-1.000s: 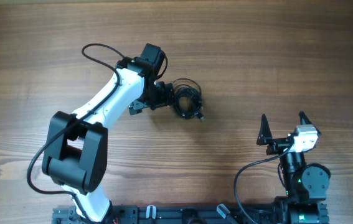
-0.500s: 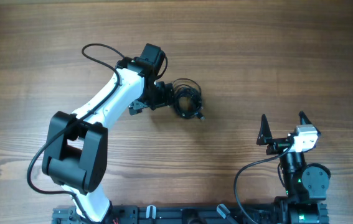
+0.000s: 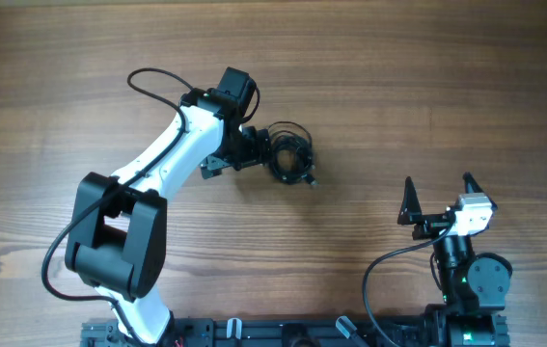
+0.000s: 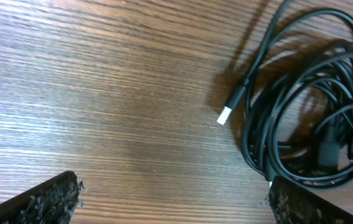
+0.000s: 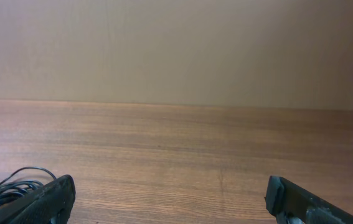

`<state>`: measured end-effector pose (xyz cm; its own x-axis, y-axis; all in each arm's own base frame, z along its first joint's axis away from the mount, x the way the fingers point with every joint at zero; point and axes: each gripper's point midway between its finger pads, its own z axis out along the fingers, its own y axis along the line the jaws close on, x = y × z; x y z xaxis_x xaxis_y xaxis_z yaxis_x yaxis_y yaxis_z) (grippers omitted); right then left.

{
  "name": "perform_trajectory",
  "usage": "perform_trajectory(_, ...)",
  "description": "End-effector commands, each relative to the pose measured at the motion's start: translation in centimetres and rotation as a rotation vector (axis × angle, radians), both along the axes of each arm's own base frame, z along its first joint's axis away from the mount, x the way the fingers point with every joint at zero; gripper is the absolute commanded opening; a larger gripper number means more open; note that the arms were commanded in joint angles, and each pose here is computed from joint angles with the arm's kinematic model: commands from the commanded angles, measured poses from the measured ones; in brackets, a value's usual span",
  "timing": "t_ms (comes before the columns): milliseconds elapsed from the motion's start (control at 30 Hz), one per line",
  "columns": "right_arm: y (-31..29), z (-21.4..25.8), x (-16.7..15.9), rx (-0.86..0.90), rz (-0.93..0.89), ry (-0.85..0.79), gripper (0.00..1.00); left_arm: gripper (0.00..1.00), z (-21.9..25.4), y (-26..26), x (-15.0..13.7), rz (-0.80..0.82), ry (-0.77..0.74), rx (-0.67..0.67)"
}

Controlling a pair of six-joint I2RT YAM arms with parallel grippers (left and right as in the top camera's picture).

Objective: Untangle cables
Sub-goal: 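Lower the left gripper and grasp a strand of the cable bundle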

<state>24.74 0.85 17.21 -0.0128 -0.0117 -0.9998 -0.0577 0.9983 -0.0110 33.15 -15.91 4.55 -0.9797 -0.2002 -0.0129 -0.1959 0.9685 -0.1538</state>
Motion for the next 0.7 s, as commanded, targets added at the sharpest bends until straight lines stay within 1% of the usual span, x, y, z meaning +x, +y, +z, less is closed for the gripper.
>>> perform_trajectory(0,-0.5,-0.1,0.0,0.012,-0.025,0.004,1.00,1.00,-0.2,-0.7,0.0,0.004,0.019,-0.027)
perform_trajectory(667,-0.5,-0.1,0.0,0.012,-0.025,0.003,1.00,1.00,0.1,-4.6,0.4,-0.085,-0.063,-0.065)
